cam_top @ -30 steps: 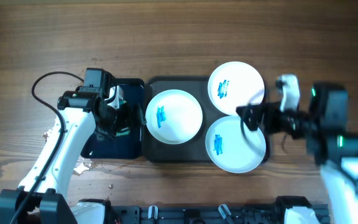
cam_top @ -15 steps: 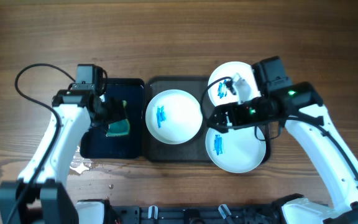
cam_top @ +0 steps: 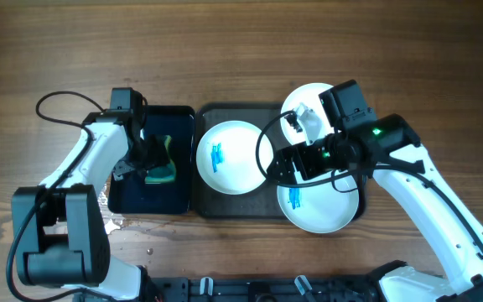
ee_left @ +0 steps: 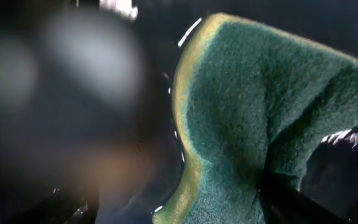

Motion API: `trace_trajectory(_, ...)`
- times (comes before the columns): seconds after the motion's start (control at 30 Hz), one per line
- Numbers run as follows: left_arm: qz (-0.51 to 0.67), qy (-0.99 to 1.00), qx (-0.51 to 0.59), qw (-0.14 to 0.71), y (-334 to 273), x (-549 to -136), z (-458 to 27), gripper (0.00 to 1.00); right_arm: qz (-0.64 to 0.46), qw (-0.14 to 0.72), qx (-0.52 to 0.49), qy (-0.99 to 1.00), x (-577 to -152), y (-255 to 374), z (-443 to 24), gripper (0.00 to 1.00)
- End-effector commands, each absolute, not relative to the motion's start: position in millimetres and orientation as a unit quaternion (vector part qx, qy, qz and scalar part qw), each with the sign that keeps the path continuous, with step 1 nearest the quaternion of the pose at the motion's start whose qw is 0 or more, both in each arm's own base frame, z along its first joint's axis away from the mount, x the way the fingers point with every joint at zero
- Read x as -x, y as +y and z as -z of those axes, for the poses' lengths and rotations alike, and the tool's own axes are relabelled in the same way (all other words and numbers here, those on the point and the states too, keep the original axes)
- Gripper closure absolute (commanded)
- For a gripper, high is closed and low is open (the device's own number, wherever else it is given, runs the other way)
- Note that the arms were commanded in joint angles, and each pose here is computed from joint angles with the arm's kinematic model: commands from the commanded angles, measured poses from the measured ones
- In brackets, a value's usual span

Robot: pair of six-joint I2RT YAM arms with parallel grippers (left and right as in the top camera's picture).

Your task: Clean dirty plates on tray and stack at the side

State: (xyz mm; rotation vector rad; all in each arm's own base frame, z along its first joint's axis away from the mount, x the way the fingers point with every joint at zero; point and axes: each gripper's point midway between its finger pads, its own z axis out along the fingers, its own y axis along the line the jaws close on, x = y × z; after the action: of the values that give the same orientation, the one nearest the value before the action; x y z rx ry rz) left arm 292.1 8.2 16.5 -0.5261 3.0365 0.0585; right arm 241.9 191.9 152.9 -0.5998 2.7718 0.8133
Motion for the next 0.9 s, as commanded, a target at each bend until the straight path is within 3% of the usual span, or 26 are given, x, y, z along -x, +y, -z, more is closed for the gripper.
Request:
trace_trajectory(0.0, -0.010, 0.985, 0.164, 0.044, 4.5, -304.5, -25.9, 0.20, -0.269, 0.097, 0.200, 0.937, -243.5, 191.8, -148.7, 0.00)
trace_trajectory(0.17, -0.008, 0.985, 0.165, 0.055, 4.4, -305.5, -48.9, 0.16, -0.270, 0.095, 0.192, 0.939, -243.6, 191.9, -148.8, 0.00)
trace_trajectory(0.27, -0.006, 0.984, 0.164, 0.066, 4.4, -304.1, -62.0, 0.19, -0.270, 0.094, 0.192, 0.939, -243.4, 191.8, -148.7, 0.00)
trace_trajectory(0.6, 0.038, 0.988, 0.137, 0.058, -11.6, -310.9, -51.2, 0.23, -0.270, 0.095, 0.192, 0.939, -243.8, 191.9, -148.8, 0.00)
trace_trajectory(0.87, 0.041, 0.989, 0.138, 0.034, -13.8, -308.8, -36.6, 0.39, -0.271, 0.100, 0.193, 0.938, -245.9, 192.8, -149.4, 0.00)
